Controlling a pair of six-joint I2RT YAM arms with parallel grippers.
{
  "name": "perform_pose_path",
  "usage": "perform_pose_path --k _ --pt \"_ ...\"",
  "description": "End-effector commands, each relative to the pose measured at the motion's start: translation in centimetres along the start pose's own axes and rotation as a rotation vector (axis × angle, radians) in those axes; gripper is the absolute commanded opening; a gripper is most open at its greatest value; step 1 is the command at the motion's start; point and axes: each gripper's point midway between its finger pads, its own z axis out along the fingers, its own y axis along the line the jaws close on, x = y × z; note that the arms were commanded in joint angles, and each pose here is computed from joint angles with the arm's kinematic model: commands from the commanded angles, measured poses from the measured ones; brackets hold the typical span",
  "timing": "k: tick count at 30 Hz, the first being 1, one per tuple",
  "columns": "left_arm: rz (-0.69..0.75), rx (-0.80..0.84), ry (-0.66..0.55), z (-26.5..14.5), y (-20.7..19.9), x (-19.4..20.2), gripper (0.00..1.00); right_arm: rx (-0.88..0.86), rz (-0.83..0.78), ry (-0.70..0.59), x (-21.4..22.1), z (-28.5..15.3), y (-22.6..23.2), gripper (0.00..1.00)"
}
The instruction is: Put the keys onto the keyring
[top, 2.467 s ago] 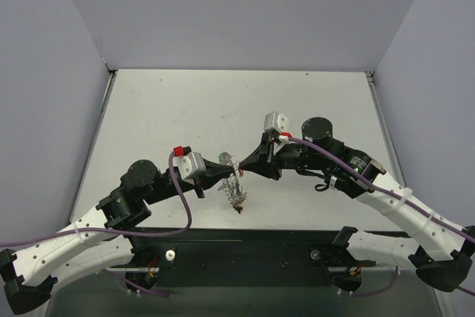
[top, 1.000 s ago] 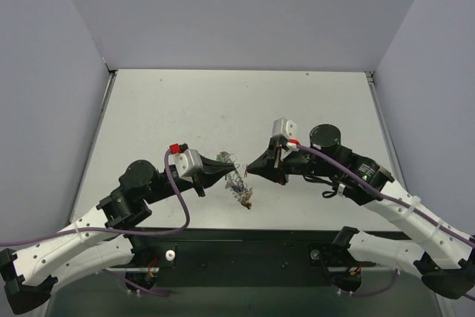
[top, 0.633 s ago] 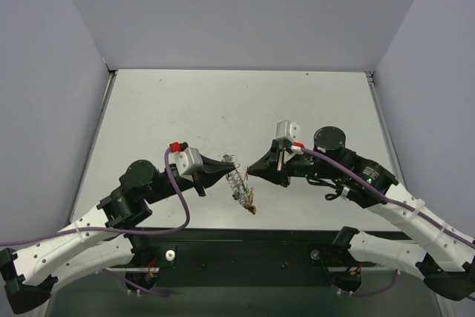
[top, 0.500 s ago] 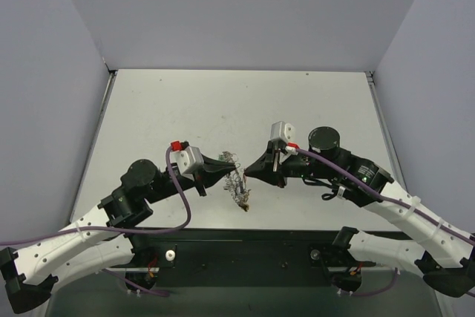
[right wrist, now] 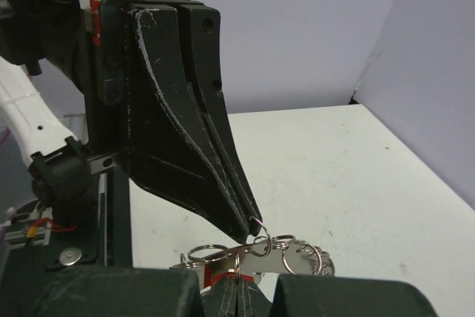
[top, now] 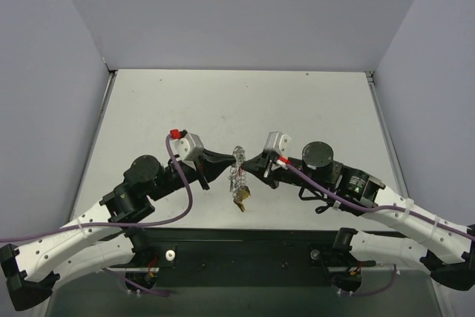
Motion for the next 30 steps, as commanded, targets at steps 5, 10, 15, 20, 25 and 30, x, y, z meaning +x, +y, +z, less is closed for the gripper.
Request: perform_pose_path --k 5,10,15,20,25,30 --pt "-0.069 -0.016 -0.179 -0.5 -0.6 -6.3 0.0 0.176 -0.071 -0.171 -3.8 -0.5 -2.5 0.0" --pt "-0.079 -0.01 -0.178 -0.5 -0.6 -6.3 0.0 0.178 -0.082 -0.185 -4.5 -0.3 -2.6 0.0" --pt "-0.076 -0.001 -0.185 -0.6 -0.8 -6.5 0.0 0.172 -0.08 -0.168 -4.2 0.4 -2.5 0.0" --pt "-0.077 -0.002 -0.193 -0.7 -0.8 -6.7 0.0 0.158 -0.081 -0.155 -4.1 0.6 -2.3 0.0" --pt "-0.074 -0.002 -0.196 -0.7 -0.8 -6.7 0.0 0.151 -0.082 -0.149 -4.1 0.6 -2.1 0.0" --pt "-0.066 -0.03 -0.186 -0.6 -0.2 -6.2 0.0 0.142 -0.086 -0.167 -4.6 0.2 -1.9 0.0"
